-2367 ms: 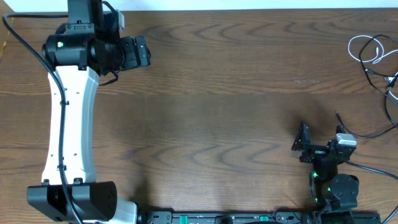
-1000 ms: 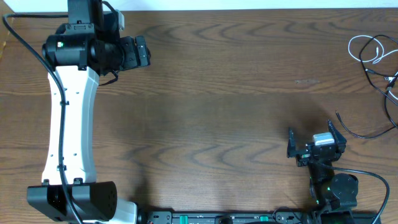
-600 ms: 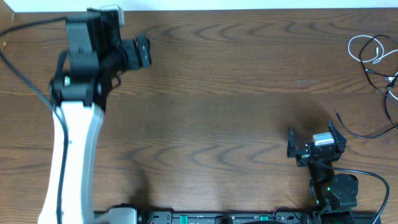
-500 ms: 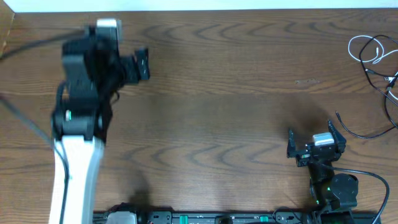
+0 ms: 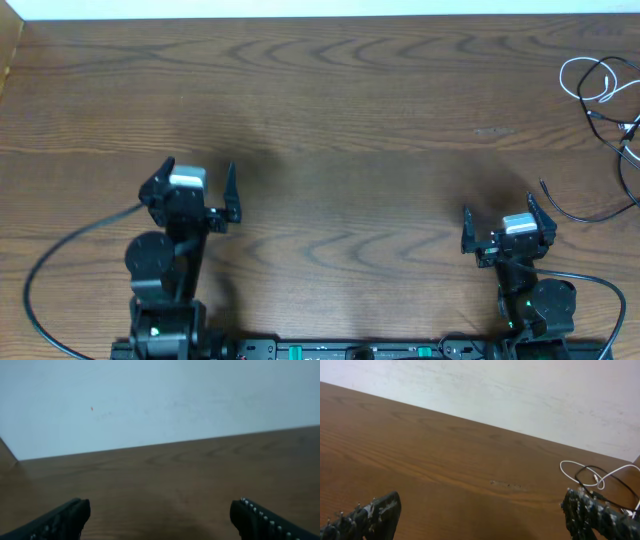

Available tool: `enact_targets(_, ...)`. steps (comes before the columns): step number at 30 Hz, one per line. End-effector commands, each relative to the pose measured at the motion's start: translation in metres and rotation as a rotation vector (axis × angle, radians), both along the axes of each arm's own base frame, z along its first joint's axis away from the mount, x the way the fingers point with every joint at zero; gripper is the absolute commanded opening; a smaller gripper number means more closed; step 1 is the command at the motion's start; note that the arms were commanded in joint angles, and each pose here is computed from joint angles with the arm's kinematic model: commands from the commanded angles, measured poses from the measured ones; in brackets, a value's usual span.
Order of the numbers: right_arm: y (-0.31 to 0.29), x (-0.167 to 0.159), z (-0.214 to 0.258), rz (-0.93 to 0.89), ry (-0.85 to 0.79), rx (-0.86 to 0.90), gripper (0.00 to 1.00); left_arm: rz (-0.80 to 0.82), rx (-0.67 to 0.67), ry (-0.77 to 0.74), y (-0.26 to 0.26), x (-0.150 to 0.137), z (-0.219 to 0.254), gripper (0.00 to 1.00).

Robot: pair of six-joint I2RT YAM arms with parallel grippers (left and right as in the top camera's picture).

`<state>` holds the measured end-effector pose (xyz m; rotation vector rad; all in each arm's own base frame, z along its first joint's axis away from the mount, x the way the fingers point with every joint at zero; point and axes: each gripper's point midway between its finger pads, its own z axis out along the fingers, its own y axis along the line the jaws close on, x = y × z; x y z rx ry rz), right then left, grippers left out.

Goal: Untangle cables

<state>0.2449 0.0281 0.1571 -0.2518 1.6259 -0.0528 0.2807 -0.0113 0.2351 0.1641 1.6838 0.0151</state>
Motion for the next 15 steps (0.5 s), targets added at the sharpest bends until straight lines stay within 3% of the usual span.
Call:
enact_targets(1, 0.000, 0.000, 0.000, 0.004, -0.001, -0.005, 0.99, 0.006, 0.083, -0.041, 0.002, -0.010, -0.014, 0.98)
enact_targets(15, 0.000, 0.000, 0.000, 0.004, -0.001, -0.006, 0.99, -0.009, 0.136, -0.134, -0.002, -0.030, -0.059, 0.98)
